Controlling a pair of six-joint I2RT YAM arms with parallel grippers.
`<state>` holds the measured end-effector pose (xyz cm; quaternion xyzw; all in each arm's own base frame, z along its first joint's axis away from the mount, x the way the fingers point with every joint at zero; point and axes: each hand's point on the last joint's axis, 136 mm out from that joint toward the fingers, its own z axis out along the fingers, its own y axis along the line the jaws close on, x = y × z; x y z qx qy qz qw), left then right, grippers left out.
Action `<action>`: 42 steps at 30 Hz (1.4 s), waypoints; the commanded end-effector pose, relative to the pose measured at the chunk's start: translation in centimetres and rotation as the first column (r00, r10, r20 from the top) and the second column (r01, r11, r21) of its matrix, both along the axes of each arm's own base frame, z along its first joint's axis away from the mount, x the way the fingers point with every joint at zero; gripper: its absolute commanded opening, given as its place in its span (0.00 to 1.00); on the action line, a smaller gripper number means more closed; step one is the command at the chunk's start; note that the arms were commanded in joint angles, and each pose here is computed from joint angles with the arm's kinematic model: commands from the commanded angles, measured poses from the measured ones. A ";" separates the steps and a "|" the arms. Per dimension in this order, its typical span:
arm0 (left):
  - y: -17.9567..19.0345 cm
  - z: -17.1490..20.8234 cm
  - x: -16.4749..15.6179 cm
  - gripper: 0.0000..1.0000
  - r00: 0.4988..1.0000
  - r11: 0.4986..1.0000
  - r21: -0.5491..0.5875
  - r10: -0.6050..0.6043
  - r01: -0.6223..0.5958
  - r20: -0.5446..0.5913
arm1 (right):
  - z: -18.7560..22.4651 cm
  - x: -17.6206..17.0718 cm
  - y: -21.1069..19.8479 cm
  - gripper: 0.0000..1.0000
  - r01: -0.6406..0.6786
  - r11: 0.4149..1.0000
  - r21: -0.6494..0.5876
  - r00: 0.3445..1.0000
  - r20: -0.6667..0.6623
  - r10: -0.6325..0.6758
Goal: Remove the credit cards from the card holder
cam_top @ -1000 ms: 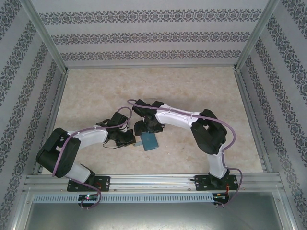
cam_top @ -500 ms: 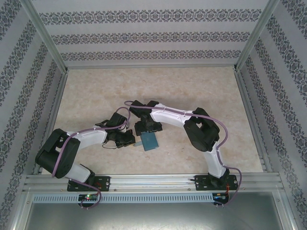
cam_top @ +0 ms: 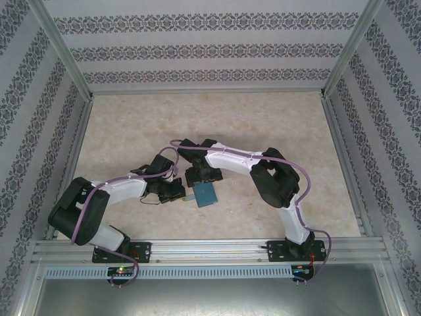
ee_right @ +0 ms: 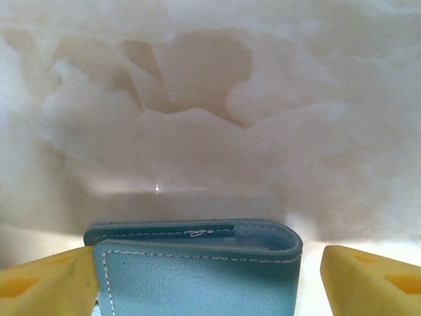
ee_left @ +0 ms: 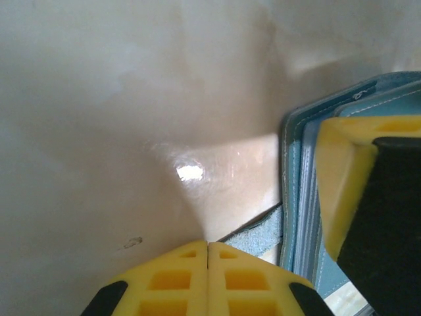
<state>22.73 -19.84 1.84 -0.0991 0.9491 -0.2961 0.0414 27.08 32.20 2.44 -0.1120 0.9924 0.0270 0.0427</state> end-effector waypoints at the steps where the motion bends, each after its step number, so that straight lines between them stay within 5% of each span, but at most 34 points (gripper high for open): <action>1: 0.3 0.3 0.1 0.05 1.000 1.000 -0.003 0.003 -0.003 0.012 | 1.7 0.2 -0.2 0.86 -0.006 1.000 -0.012 0.999 0.038 0.007; 36: 0.5 0.3 0.5 0.05 1.000 0.999 0.033 0.005 -0.005 -0.006 | 4.6 -0.6 -3.7 0.75 -0.004 1.000 -0.018 0.998 0.059 0.005; 42: 0.7 0.3 0.6 0.05 1.000 0.999 0.044 0.009 -0.008 -0.009 | 4.8 -1.1 -4.6 0.68 -0.005 1.000 -0.021 0.999 0.050 0.006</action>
